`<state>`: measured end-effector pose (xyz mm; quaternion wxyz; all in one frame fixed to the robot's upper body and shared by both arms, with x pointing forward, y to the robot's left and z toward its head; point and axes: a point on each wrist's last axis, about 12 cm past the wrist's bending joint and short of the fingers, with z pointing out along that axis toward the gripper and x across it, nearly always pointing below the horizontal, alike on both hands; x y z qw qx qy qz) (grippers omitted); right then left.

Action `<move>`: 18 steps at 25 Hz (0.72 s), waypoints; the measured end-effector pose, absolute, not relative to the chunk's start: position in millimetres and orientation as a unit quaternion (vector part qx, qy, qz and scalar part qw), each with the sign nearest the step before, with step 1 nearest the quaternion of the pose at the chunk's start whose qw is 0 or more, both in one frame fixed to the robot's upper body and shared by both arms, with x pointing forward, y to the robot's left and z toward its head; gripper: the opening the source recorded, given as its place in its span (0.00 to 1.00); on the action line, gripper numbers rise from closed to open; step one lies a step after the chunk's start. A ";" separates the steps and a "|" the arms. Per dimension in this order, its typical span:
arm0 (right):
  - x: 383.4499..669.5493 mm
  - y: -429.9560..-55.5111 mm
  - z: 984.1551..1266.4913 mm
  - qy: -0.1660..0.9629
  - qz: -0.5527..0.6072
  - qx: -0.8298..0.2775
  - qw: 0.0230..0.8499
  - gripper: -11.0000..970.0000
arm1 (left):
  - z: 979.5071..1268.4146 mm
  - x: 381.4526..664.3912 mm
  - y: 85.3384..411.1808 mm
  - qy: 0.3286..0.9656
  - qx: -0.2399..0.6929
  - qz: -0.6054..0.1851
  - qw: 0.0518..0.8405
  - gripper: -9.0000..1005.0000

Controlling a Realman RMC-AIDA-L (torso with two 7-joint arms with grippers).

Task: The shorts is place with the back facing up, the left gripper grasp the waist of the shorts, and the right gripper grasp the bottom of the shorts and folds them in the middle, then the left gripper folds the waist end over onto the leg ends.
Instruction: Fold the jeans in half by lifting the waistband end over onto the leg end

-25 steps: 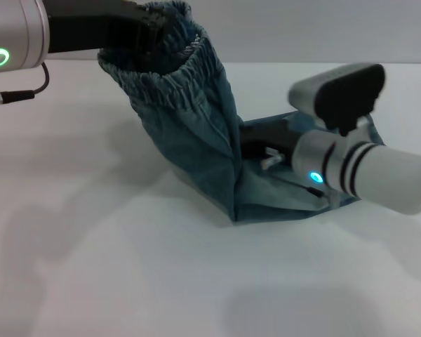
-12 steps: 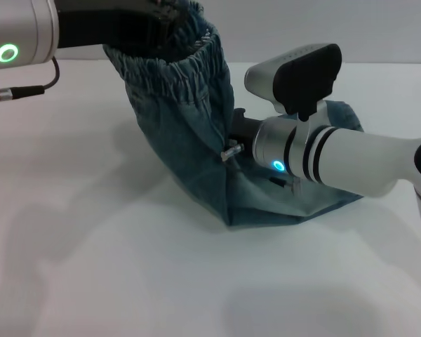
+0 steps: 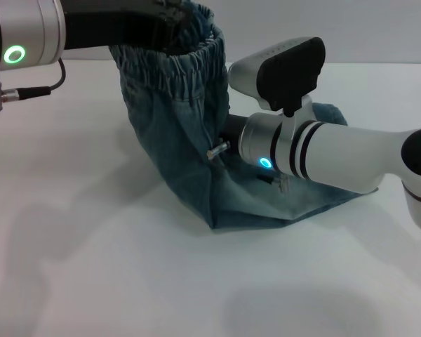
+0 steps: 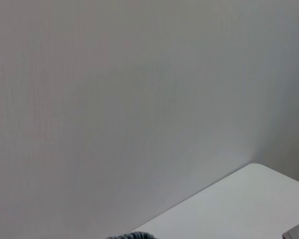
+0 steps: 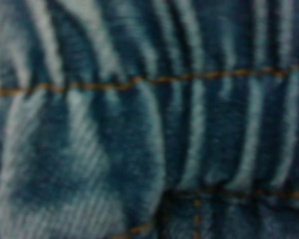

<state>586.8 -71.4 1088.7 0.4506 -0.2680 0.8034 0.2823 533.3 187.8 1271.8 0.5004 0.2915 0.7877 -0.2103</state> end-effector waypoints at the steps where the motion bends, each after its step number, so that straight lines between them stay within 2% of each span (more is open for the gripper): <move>1: 586.8 -71.0 1088.8 0.803 0.282 -0.269 0.451 0.03 | 1271.5 533.6 187.3 0.787 0.291 -0.211 0.501 0.10; 9: 584.7 -78.2 1084.2 0.808 0.274 -0.258 0.454 0.03 | 1270.0 536.1 186.6 0.787 0.290 -0.212 0.501 0.10; 17: 597.6 -142.8 1071.7 0.832 0.204 -0.160 0.491 0.03 | 1267.9 536.6 187.4 0.788 0.285 -0.212 0.502 0.11; 18: 599.1 -160.1 1070.3 0.835 0.190 -0.138 0.497 0.03 | 1267.7 536.9 187.2 0.788 0.285 -0.213 0.503 0.11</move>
